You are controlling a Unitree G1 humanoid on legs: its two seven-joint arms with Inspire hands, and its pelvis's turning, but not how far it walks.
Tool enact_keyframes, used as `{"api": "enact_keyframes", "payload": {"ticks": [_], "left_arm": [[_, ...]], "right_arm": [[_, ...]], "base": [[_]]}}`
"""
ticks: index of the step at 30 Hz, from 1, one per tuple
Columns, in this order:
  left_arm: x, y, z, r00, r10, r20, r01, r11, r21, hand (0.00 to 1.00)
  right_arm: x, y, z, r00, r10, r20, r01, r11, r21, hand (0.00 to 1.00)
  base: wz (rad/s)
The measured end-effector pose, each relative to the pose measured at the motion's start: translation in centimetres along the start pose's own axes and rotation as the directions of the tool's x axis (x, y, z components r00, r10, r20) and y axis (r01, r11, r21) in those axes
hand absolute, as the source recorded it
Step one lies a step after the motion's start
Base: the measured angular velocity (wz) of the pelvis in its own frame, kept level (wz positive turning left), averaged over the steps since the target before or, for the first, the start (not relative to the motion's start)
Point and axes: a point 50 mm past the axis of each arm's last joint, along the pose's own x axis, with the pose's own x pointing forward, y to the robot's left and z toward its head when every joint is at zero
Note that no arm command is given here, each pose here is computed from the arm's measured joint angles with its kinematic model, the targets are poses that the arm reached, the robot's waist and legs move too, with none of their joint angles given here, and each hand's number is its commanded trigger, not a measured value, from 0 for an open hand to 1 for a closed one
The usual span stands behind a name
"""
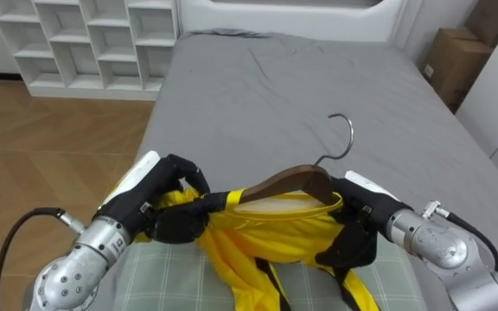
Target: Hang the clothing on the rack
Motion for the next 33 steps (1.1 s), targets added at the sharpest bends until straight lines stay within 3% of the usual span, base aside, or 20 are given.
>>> {"api": "enact_keyframes", "payload": {"ticks": [33], "left_arm": [[-0.02,0.04,-0.11,1.0,0.0,-0.005,0.0,1.0,0.004,1.0]], "right_arm": [[0.0,0.26,-0.46,1.0,0.018,0.002,-0.018,1.0,-0.002,1.0]], "base": [[0.0]]}}
